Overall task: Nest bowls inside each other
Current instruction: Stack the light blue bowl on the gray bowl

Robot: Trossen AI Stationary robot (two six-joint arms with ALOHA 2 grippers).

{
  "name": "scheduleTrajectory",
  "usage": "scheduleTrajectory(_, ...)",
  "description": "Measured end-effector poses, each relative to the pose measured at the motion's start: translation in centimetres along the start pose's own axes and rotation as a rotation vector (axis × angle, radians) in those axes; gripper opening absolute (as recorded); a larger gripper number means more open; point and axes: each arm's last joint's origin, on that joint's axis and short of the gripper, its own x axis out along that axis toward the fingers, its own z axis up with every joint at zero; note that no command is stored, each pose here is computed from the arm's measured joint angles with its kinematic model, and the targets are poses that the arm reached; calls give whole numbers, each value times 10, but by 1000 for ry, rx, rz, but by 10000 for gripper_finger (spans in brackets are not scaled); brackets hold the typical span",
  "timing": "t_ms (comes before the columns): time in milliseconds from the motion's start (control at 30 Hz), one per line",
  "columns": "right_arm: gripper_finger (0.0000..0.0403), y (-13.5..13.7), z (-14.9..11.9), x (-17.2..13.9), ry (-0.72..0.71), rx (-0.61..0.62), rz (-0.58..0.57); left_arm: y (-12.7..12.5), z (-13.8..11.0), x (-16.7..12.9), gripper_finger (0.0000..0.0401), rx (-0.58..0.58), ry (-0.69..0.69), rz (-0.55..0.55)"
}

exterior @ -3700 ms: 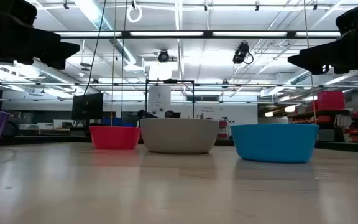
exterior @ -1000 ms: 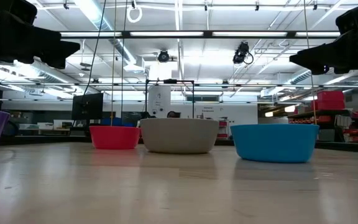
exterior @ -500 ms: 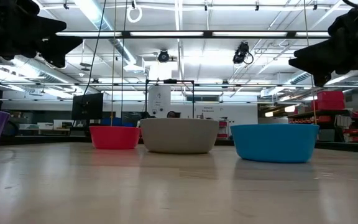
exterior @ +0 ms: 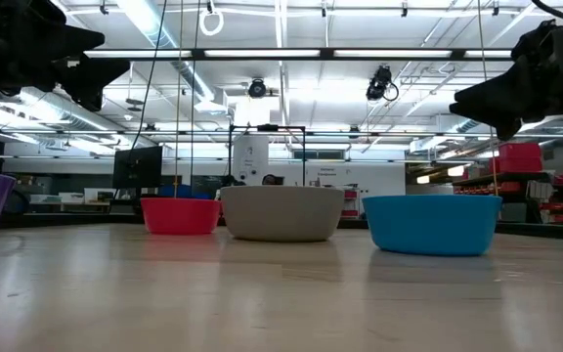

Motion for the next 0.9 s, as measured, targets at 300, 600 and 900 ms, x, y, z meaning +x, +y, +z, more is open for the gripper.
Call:
scheduleTrajectory(300, 149, 0, -2, 1, 23, -8, -3, 0, 0, 0, 247, -36, 1, 3)
scheduleTrajectory(600, 143, 0, -2, 2, 24, -2, -3, 2, 2, 0, 247, 23, -22, 59)
scheduleTrajectory(900, 150, 3, -8, 5, 104, 49, 62, 4, 3, 0, 247, 81, -31, 130)
